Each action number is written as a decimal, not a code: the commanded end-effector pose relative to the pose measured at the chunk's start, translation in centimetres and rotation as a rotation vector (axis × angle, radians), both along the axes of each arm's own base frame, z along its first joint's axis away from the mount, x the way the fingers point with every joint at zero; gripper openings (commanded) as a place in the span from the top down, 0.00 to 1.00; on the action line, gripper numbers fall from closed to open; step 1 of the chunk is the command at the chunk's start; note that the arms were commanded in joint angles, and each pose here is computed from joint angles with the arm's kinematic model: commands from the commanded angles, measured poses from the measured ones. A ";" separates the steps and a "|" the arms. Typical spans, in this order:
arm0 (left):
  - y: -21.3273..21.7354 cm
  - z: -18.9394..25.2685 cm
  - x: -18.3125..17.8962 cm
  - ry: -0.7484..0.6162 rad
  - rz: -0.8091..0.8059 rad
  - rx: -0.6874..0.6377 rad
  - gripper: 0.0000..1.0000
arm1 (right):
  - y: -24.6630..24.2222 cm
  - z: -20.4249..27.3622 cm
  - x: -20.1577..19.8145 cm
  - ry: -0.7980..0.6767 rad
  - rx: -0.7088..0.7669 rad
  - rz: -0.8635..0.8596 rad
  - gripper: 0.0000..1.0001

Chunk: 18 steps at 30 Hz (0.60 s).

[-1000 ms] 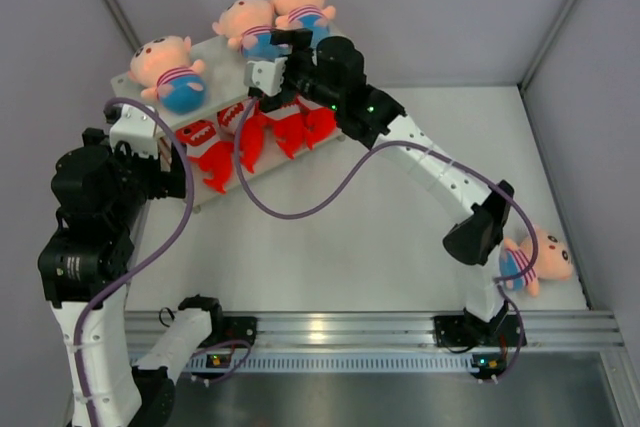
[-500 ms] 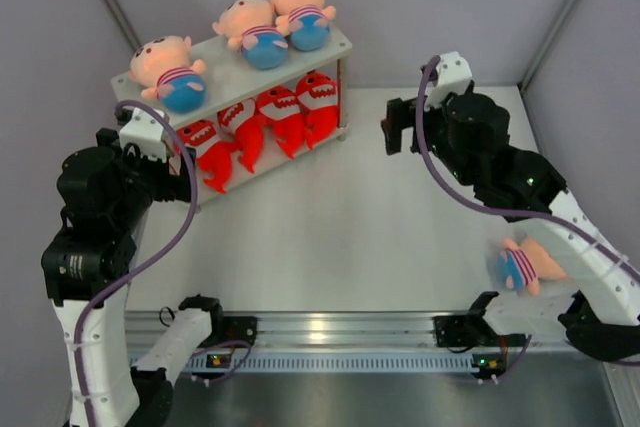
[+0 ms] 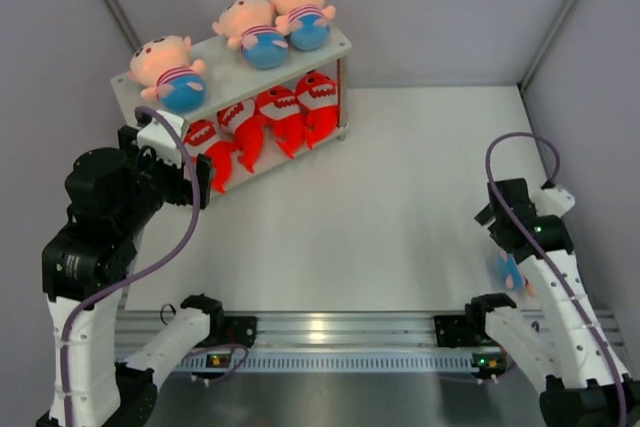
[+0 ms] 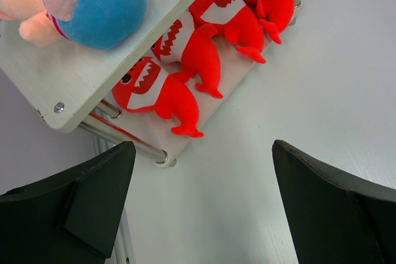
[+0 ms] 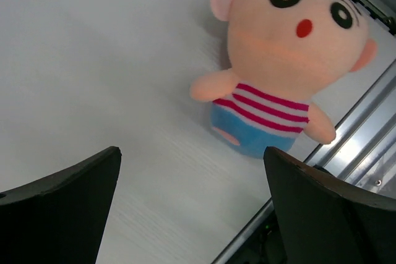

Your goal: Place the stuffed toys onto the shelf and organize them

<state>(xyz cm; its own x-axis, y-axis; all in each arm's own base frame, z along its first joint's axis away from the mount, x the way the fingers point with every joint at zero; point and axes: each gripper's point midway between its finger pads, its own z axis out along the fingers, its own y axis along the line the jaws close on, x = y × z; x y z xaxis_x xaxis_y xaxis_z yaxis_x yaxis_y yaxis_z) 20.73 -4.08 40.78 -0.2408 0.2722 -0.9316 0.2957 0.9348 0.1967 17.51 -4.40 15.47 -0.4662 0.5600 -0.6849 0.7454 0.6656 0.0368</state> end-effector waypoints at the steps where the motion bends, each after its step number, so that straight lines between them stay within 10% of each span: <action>1: -0.1 1.1 -0.4 -0.045 -0.013 0.005 0.02 | -2.6 -2.3 -1.5 -0.048 0.019 -0.284 0.01; 18: -0.1 1.7 -0.4 -0.050 -0.017 0.015 0.02 | -3.8 -8.8 -2.0 -0.074 0.240 -0.705 0.01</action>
<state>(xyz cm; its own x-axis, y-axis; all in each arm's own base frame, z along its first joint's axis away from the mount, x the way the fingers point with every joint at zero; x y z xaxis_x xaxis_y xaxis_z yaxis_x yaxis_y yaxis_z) 20.29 -4.29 41.13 -0.2211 0.2852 -0.9326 0.3109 0.9270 0.2098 13.37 -8.77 7.88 0.0072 0.8067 -0.5910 0.9928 0.0651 0.1009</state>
